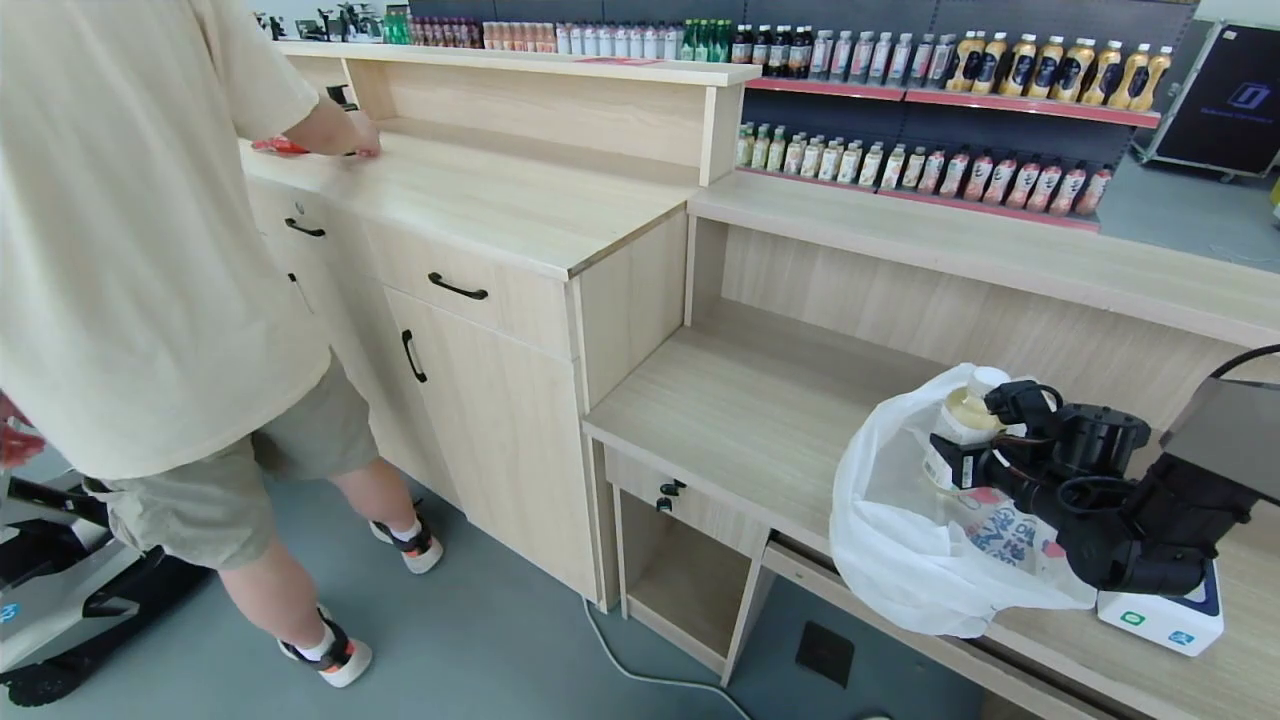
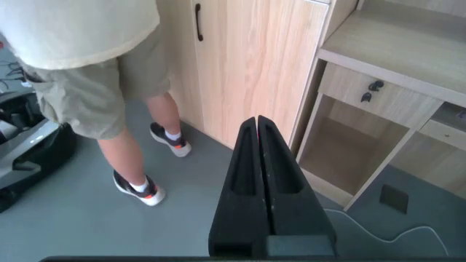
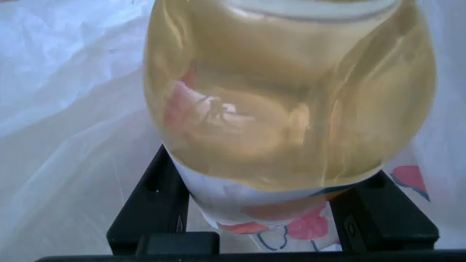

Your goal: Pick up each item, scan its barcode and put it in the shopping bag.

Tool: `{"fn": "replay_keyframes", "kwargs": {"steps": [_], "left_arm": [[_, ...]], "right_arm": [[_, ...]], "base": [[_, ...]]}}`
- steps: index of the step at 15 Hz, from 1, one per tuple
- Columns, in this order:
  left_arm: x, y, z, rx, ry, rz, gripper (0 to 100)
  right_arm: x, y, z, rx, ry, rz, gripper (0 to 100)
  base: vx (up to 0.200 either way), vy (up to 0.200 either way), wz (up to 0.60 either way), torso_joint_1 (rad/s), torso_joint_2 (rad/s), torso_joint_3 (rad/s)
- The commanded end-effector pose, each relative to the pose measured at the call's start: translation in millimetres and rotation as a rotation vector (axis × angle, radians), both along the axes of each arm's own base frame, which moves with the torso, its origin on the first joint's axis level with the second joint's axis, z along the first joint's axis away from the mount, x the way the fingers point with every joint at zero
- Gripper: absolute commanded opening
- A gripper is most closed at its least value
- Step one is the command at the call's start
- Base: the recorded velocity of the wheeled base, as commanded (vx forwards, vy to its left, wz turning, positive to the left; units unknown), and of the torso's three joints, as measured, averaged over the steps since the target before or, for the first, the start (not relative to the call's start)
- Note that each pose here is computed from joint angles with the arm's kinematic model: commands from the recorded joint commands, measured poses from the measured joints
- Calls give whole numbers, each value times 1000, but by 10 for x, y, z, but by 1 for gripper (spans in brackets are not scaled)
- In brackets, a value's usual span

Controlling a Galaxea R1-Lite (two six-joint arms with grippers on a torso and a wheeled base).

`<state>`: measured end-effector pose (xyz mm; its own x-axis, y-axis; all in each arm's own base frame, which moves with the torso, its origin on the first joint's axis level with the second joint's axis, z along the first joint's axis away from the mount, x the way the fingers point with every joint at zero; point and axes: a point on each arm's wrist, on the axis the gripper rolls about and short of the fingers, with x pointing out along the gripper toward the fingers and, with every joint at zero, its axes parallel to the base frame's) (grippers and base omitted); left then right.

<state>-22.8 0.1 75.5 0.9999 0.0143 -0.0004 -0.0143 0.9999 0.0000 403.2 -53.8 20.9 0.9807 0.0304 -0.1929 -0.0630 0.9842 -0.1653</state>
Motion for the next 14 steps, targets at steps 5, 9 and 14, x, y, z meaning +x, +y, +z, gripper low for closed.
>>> {"fn": "replay_keyframes", "kwargs": {"steps": [5, 9, 14], "left_arm": [[0, 0, 0, 0, 0, 1, 0], [0, 0, 0, 0, 0, 1, 0], [0, 0, 0, 0, 0, 1, 0]], "right_arm": [[9, -4, -158, 1, 20, 0, 0], [-29, -18, -246, 1, 34, -4, 0], [-75, 10, -12, 4, 2, 9, 100]], "base": [[0, 0, 0, 0, 0, 0], [0, 0, 0, 0, 0, 0], [0, 0, 0, 0, 0, 0]]}}
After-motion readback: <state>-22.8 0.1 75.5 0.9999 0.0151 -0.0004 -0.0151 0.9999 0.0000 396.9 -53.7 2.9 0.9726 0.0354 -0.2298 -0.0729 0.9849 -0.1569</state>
